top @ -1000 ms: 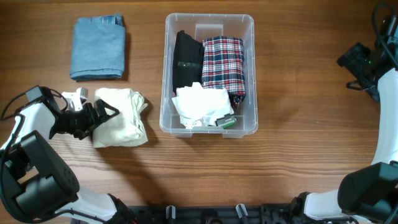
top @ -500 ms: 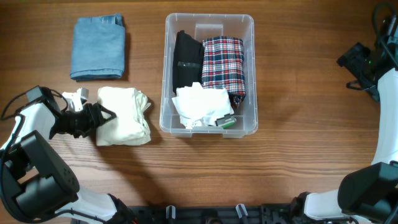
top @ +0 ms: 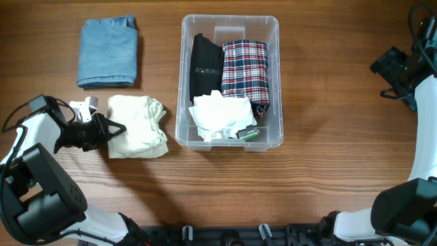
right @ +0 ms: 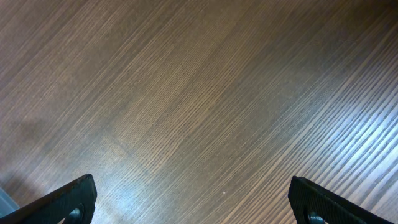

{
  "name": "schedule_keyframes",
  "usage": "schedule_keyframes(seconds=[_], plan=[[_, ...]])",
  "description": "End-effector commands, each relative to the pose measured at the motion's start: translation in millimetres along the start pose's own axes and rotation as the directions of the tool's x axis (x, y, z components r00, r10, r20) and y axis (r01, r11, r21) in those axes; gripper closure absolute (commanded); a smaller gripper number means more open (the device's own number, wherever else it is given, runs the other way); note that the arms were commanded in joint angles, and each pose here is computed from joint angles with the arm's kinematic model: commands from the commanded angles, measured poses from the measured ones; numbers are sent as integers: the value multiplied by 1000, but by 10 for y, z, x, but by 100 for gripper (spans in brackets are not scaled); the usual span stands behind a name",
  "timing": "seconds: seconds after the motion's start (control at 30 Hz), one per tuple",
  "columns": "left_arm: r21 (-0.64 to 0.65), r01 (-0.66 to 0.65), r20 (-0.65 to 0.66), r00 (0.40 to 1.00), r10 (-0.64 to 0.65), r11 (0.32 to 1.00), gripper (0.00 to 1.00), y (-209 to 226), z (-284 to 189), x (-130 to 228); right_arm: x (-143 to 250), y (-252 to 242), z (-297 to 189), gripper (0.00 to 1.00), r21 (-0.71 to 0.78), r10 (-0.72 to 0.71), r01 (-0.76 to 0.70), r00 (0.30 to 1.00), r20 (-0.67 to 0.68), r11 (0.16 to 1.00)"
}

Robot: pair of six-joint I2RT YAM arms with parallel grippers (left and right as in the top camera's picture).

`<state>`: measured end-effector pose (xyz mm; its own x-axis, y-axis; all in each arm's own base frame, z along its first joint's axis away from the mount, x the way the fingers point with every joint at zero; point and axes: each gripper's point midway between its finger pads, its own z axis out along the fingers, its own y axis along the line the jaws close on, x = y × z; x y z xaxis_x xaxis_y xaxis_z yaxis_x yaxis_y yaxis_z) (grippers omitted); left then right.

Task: Pack container
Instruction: 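Lift the cream cloth and carry it over the bin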

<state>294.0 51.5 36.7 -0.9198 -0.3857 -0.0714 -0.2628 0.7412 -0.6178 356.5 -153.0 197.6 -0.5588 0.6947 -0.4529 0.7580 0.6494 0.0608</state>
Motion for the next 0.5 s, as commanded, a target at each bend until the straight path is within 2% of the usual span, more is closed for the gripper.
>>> schedule_keyframes(seconds=[0.0,0.2,0.47], plan=[[115,3,14,1000,-5,993,96,-202,0,-35,-2,-9,22,0,8,13,-13,1000,0,1000],[140,15,68,997,-25,990,96,-358,-237,-327,-2,-9,22,0,8,13,-13,1000,0,1000],[146,-69,169,985,44,987,96,-803,-804,-612,-2,-9,22,0,8,13,-13,1000,0,1000]])
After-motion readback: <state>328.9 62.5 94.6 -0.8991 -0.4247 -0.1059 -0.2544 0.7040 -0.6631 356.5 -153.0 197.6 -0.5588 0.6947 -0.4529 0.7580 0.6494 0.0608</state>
